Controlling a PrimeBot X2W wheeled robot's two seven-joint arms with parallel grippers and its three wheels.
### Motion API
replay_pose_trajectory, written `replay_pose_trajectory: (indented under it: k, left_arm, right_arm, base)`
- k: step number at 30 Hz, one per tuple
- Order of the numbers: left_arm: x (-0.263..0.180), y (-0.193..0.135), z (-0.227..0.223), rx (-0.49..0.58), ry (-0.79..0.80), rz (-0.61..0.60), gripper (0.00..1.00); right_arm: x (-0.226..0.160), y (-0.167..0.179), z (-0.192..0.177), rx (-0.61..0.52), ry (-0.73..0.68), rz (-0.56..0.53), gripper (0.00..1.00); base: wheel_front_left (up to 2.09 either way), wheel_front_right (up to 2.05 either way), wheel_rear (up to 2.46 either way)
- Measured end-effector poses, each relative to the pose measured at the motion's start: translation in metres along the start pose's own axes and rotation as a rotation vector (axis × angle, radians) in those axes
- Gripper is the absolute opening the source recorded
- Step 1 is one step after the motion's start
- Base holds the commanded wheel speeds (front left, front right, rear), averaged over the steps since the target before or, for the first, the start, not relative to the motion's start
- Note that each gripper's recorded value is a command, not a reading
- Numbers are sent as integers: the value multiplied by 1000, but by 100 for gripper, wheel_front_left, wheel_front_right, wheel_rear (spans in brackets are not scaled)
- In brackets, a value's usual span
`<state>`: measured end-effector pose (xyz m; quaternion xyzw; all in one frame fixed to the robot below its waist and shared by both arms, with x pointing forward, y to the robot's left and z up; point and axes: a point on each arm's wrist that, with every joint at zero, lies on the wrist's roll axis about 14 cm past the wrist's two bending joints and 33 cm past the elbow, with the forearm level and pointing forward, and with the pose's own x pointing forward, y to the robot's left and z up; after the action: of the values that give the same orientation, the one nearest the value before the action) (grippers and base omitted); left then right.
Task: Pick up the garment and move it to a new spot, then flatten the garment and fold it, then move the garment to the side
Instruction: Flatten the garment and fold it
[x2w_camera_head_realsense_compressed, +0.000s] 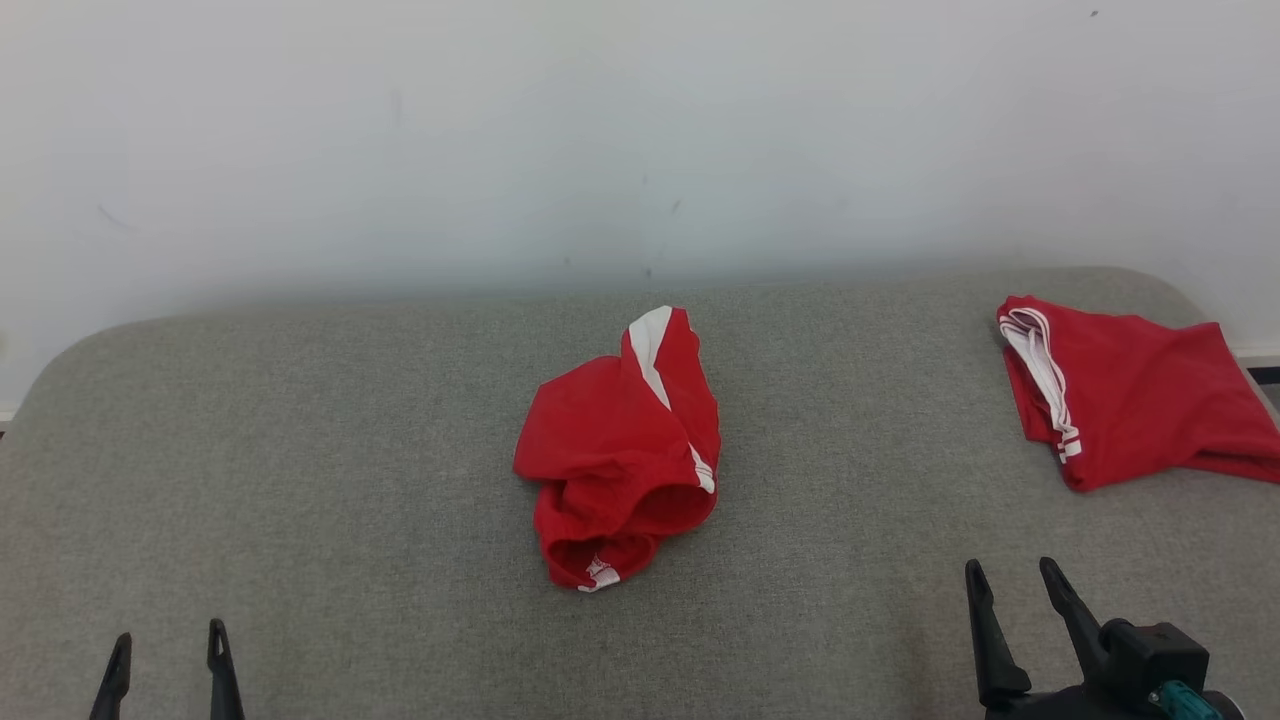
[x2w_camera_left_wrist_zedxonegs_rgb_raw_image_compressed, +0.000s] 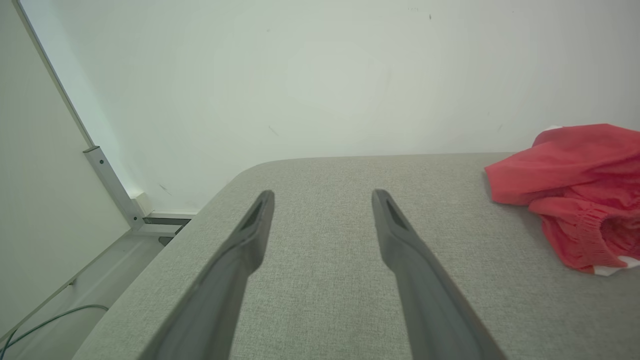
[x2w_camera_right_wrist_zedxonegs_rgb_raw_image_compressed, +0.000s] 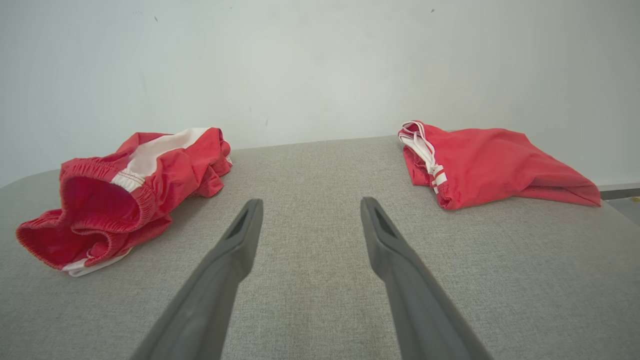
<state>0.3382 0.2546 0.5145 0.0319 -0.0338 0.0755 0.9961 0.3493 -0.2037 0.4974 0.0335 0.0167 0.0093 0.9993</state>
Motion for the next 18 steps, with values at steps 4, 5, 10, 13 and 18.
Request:
replay_pose_trajectory:
  k: [4,5,10,13,18]
  left_arm:
    - [0,-1,0,1,0,-3,100]
    - [0,-1,0,2,-1,-3,100]
    - [1,-4,1,-1,2,-12,100]
    - [7,-25,6,-23,-14,-73,100]
    - [22,-91,19,-61,-42,-262,100]
  right_arm:
    - [0,0,0,0,0,0,100]
    - [0,0,0,0,0,0,100]
    - [0,0,-1,1,1,-1,100]
    - [1,0,-2,4,4,-1,100]
    - [-1,-5,-3,9,7,-18,100]
  base:
    - [0,0,0]
    - [0,0,0]
    - [0,0,0]
    - [0,0,0]
    - [0,0,0]
